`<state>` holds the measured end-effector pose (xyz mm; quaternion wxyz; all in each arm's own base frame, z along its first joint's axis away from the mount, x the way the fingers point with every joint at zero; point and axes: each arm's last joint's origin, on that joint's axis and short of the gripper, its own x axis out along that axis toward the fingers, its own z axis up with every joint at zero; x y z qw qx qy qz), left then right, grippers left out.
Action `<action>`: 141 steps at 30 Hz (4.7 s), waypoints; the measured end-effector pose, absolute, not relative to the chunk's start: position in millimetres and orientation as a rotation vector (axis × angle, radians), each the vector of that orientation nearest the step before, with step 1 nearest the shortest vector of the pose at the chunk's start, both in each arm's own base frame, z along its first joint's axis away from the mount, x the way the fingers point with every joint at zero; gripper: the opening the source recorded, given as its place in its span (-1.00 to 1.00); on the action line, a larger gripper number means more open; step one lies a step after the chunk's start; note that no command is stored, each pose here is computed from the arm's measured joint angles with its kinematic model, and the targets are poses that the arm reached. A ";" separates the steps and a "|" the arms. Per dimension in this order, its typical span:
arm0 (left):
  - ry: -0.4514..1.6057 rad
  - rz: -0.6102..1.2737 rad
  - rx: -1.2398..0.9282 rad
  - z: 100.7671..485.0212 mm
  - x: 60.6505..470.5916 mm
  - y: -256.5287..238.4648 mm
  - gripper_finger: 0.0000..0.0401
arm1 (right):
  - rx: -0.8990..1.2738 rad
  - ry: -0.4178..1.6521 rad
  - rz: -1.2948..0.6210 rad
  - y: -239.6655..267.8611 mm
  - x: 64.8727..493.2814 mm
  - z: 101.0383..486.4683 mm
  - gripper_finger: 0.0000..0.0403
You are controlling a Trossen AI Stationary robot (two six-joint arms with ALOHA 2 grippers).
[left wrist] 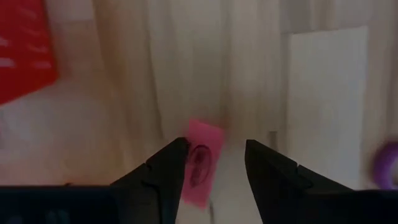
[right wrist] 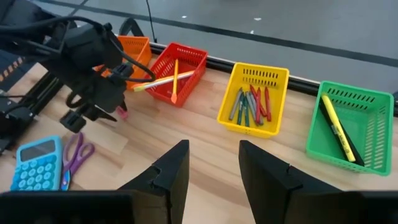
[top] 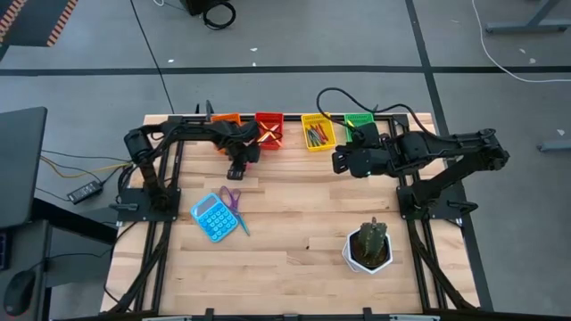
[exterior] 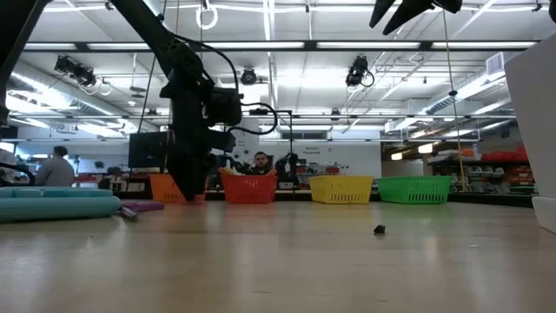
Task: Sort crayons/erasers/pens/pencils in bins
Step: Put the pink eraser into the orange basket, then return to Home Position
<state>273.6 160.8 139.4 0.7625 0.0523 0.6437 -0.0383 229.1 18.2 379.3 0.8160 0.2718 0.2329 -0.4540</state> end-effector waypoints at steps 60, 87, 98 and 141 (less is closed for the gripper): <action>1.360 0.217 -0.082 257.4 237.1 257.4 -0.76 | 0.600 0.527 -0.936 19.4 229.7 378.8 -0.28; 1.327 0.282 -0.294 253.2 225.1 252.5 -0.97 | 0.575 0.548 -0.936 19.1 228.0 378.3 -0.28; 0.636 0.332 -0.385 360.5 188.9 173.9 -0.99 | 0.510 0.449 -0.825 11.3 182.7 405.3 -0.66; -0.140 0.130 -0.879 174.3 99.5 18.8 -0.99 | 1.161 -0.201 -0.452 0.0 113.6 159.4 -0.97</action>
